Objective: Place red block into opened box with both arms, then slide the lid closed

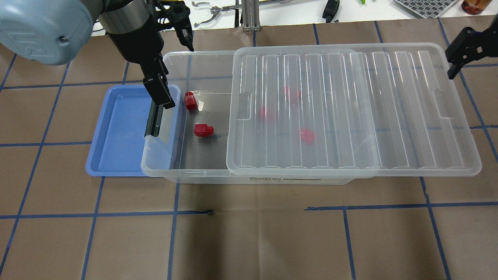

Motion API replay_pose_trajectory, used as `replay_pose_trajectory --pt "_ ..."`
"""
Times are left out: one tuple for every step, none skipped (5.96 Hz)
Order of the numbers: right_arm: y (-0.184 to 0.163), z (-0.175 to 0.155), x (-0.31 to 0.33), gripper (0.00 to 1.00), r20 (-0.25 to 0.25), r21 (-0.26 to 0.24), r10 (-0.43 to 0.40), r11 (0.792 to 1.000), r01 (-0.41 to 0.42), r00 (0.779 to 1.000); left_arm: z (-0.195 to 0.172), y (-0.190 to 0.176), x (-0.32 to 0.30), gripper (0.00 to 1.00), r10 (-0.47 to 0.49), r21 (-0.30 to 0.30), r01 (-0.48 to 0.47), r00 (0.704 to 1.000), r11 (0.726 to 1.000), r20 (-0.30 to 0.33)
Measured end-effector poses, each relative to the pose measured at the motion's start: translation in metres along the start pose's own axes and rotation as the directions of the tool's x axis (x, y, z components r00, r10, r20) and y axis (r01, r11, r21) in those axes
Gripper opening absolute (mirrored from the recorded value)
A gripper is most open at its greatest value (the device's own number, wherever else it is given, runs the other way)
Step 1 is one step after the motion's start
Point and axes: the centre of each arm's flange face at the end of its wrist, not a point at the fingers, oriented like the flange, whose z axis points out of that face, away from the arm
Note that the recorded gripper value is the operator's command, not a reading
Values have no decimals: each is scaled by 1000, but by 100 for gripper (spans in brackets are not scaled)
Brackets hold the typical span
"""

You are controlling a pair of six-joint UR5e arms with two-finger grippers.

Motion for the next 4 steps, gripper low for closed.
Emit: replay_pose_trajectory --pt "-11 15 33 100 -33 -16 1 1000 -2 999 -8 6 6 98 -145 0 145 989 990 14" --pt "-19 39 61 100 -59 -29 4 1000 -5 998 -15 18 10 98 -304 10 304 952 953 29" --pt "-22 66 77 100 -86 -25 -3 1000 1 996 -24 29 9 98 -465 37 463 884 885 46" --pt "-22 93 86 100 -111 -7 -17 1000 16 994 -32 36 7 98 -621 79 617 782 783 58"
